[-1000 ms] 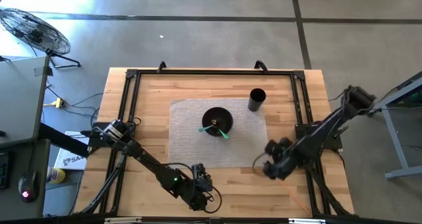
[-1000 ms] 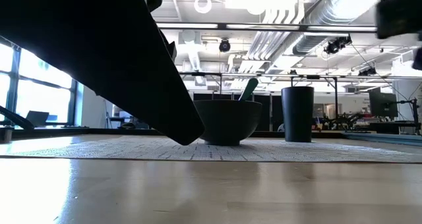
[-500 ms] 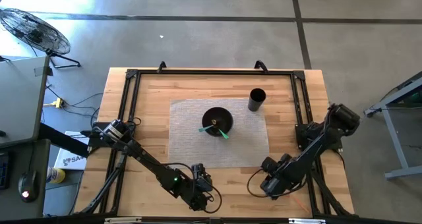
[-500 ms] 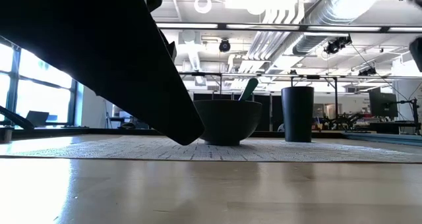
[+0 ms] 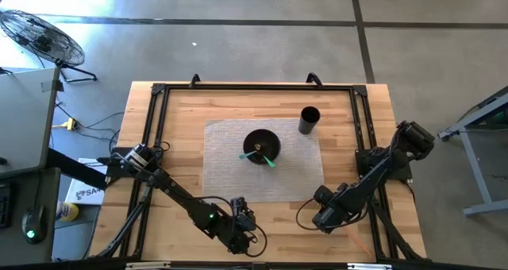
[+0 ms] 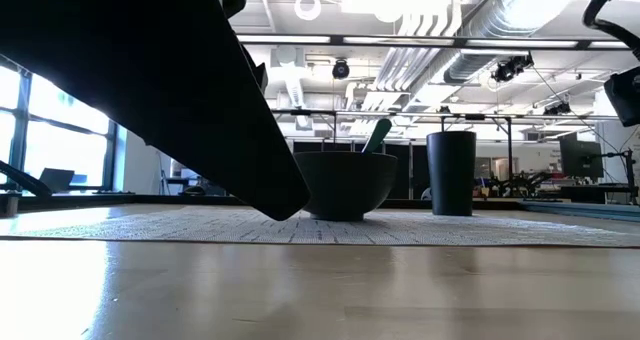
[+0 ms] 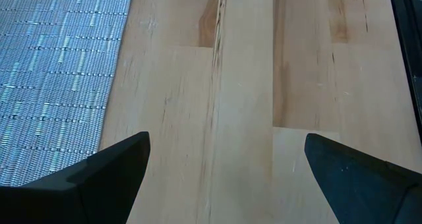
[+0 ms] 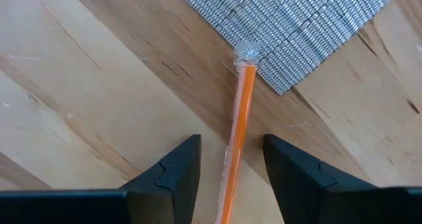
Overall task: Pick & Place Utensil
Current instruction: Put the orange straw into the black cup
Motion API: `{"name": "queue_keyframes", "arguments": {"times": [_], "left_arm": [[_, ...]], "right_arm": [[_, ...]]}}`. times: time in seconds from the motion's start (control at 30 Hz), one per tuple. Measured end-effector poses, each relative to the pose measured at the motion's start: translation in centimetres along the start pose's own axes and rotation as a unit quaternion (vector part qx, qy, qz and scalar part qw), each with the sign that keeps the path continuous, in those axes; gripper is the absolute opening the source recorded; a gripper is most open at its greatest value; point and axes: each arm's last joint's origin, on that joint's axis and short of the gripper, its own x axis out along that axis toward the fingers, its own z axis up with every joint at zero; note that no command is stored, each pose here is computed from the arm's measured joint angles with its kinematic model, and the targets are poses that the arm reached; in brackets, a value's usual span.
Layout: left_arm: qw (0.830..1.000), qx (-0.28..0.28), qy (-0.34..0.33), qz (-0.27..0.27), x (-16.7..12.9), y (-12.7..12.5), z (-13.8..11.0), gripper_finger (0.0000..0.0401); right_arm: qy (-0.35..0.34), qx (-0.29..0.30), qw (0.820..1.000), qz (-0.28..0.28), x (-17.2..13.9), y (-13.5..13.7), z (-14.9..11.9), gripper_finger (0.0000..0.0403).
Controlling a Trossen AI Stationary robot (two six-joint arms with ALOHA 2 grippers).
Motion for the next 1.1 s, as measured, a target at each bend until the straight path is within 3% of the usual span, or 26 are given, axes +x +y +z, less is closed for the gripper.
{"name": "queue_keyframes", "arguments": {"times": [0.27, 0.73, 1.1], "left_arm": [[1.000, 0.000, 0.000, 0.000, 0.00, -0.01, -0.01, 0.0399], [1.000, 0.000, 0.000, 0.000, -0.01, -0.01, -0.01, 0.0399], [1.000, 0.000, 0.000, 0.000, 0.00, 0.00, 0.00, 0.0399]], "right_arm": [[0.000, 0.000, 1.000, 0.003, 0.02, 0.05, -0.01, 0.0142], [-0.002, 0.006, 1.000, 0.011, 0.07, 0.20, 0.01, 0.0042], [-0.035, 0.024, 0.999, 0.016, 0.06, 0.31, 0.22, 0.0003]]}}
